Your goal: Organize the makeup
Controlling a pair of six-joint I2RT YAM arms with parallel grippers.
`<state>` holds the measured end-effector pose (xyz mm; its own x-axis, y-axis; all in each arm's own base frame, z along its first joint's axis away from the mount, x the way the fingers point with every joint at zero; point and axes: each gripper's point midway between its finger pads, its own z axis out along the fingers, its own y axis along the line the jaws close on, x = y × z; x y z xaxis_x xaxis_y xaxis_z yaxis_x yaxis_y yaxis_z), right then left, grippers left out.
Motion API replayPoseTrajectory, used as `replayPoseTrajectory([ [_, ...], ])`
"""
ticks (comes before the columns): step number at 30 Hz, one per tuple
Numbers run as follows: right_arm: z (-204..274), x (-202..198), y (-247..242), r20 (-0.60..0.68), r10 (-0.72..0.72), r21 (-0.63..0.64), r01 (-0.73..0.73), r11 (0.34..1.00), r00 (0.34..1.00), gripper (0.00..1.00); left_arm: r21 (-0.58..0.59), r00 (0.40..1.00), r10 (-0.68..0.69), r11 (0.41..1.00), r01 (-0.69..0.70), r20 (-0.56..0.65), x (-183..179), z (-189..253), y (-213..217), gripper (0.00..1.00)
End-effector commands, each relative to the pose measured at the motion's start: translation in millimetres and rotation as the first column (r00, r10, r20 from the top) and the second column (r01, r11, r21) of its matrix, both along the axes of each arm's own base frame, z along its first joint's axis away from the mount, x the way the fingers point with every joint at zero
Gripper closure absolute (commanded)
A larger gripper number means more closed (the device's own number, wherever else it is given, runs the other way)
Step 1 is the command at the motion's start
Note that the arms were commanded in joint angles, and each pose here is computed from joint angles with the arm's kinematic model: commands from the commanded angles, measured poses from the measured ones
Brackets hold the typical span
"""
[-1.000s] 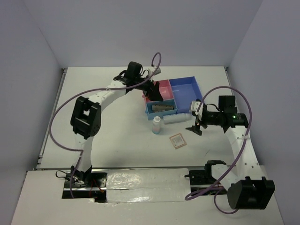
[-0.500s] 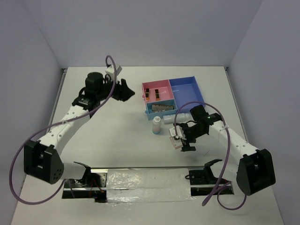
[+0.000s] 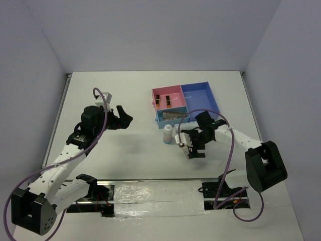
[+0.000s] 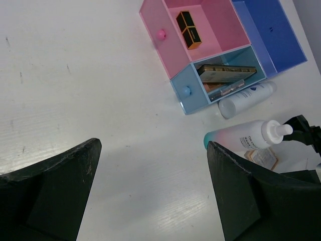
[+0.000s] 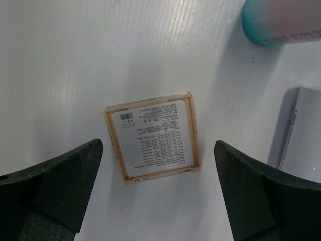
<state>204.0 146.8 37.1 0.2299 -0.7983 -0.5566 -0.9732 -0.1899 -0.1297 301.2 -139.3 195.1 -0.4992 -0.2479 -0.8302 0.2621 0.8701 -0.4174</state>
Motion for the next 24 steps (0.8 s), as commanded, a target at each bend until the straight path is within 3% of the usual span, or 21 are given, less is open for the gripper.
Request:
replayPoseTrajectory([
  [1, 0, 4, 2, 0.024, 0.046, -0.01, -0.046, 0.999, 0.999, 0.0, -0.026, 0.998, 0.055, 0.998, -0.055, 0.02, 4, 6, 6, 0.01],
  [18, -25, 9, -7, 0.014, 0.065, -0.091, -0.063, 0.994, 0.998, 0.01, -0.074, 0.999, 0.05, 0.996, -0.05, 0.0, -5, -1, 3, 0.01],
  [21, -27, 9, -9, 0.019, 0.068, -0.1, -0.066, 0.993, 0.997, 0.09, -0.078, 0.999, 0.049, 0.996, -0.049, -0.004, -6, -2, 3, 0.01],
  [24, -30, 5, -14, 0.003, 0.076, -0.125, -0.075, 0.989, 0.997, 0.3, -0.076, 0.999, 0.048, 0.996, -0.048, -0.002, -7, -2, 3, 0.01],
])
